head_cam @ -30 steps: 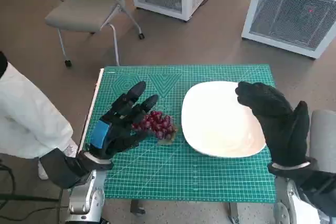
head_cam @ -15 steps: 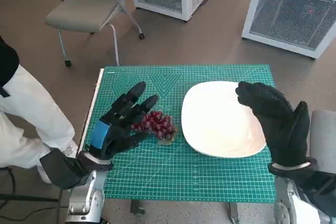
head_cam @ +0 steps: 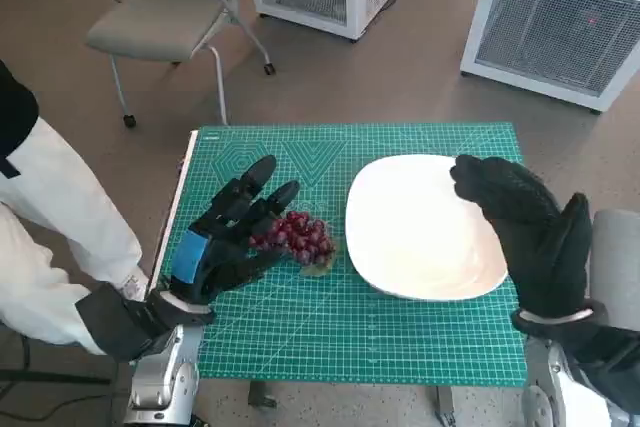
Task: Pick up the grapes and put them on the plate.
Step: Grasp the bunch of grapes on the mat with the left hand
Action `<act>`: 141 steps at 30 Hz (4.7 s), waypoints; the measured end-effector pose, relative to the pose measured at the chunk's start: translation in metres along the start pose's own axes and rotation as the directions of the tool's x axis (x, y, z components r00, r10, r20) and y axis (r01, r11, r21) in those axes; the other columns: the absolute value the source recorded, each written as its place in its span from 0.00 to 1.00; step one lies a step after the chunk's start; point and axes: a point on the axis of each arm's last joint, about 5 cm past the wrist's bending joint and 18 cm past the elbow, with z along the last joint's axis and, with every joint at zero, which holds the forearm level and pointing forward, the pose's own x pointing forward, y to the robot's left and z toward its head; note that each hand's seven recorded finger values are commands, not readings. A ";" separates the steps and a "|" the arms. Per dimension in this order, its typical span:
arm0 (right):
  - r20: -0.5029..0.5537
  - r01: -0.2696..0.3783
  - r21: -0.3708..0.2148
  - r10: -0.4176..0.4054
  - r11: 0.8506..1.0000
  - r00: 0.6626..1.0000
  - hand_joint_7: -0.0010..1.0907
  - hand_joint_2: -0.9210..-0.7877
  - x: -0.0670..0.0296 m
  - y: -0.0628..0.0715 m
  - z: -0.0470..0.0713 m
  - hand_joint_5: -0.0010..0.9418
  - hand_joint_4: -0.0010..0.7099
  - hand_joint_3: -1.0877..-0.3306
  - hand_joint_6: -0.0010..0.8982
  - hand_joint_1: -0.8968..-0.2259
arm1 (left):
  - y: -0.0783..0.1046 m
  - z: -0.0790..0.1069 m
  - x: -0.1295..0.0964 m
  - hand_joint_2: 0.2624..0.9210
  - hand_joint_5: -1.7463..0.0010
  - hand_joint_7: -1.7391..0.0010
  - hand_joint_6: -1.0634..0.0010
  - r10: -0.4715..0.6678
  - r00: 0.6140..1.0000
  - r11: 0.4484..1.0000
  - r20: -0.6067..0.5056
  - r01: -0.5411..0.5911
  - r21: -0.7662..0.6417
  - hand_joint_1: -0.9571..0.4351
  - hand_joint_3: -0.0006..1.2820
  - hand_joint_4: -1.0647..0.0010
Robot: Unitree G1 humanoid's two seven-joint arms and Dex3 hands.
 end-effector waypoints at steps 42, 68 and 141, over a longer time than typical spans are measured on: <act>0.013 0.005 -0.012 -0.004 1.000 1.000 0.88 0.00 -0.0011 -0.002 0.003 0.67 0.58 0.59 0.19 0.65 | -0.022 0.086 0.034 0.73 1.00 1.00 0.58 0.121 0.888 0.369 -0.445 0.375 0.850 0.54 0.00 0.78; 0.011 0.005 -0.017 -0.004 1.000 1.000 0.88 0.00 -0.0015 -0.003 0.005 0.67 0.58 0.60 0.19 0.64 | -0.046 0.052 0.071 0.73 1.00 1.00 0.58 0.166 0.812 0.275 -0.559 0.506 0.817 0.55 0.00 0.78; 0.008 0.011 -0.023 -0.011 1.000 1.000 0.88 0.00 -0.0040 -0.004 0.004 0.67 0.58 0.60 0.19 0.64 | -0.027 -0.031 0.111 0.91 0.01 0.98 0.55 0.328 0.587 0.254 -0.740 0.700 0.667 0.77 0.01 0.52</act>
